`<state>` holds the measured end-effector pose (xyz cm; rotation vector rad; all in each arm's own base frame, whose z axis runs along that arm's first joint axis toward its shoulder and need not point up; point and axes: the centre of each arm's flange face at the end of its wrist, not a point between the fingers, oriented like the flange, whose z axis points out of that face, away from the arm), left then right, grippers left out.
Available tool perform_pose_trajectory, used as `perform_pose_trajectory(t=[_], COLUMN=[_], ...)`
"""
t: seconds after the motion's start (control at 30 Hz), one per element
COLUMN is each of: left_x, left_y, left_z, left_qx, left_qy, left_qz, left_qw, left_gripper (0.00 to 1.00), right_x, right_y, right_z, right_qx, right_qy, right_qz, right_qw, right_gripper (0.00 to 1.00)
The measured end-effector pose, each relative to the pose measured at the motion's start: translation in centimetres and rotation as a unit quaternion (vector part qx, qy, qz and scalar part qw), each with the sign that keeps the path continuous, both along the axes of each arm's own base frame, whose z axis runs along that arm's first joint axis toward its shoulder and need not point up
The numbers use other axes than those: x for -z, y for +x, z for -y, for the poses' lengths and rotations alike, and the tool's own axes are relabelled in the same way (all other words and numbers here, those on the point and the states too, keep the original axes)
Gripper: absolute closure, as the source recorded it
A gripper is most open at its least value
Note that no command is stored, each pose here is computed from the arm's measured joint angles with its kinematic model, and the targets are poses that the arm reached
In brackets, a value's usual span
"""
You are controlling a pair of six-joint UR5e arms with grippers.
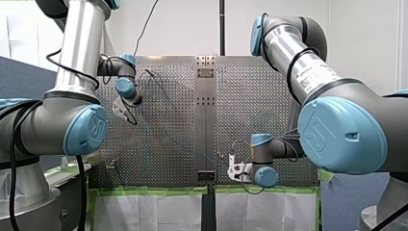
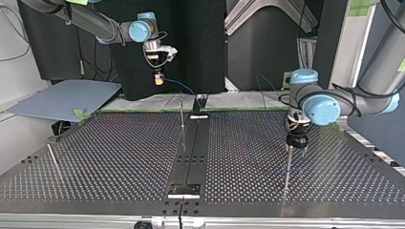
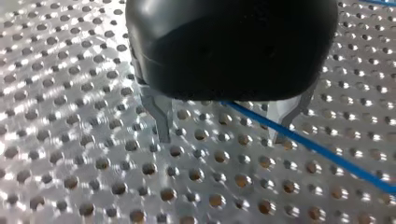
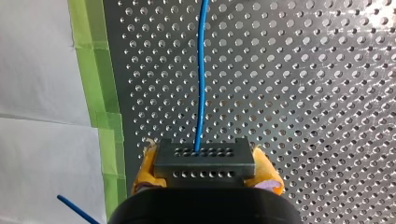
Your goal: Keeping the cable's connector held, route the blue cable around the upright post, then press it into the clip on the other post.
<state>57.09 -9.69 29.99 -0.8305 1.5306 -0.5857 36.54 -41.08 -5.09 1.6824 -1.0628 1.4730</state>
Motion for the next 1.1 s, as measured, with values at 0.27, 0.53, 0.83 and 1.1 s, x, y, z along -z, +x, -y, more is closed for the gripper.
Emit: perform_pose_trajectory(t=[0.27,0.53,0.83,1.1], left_x=[0.8,0.8,0.9,2.1], left_y=[-0.4,-0.4,-0.5,-1.3], left_z=[-0.1,-0.4,-0.8,-1.4], left_qx=[-0.002,-0.010,-0.021,-0.032], left_qy=[-0.035,-0.071,-0.104,-0.109], left_qz=[-0.003,0.000,0.001,-0.007], left_qw=[0.9994,0.9974,0.9943,0.9935], left_gripper=[0.00,0.00,0.00,0.00], right_x=[0.0,0.0,0.0,0.0], right_y=[0.0,0.0,0.0,0.0], right_z=[0.0,0.0,0.0,0.0], right_qx=[0.000,0.000,0.000,-0.001], right_qy=[0.000,0.000,0.000,-0.001], right_qz=[0.000,0.000,0.000,0.000], right_qw=[1.0000,1.0000,1.0000,1.0000], right_gripper=[1.00,1.00,1.00,1.00])
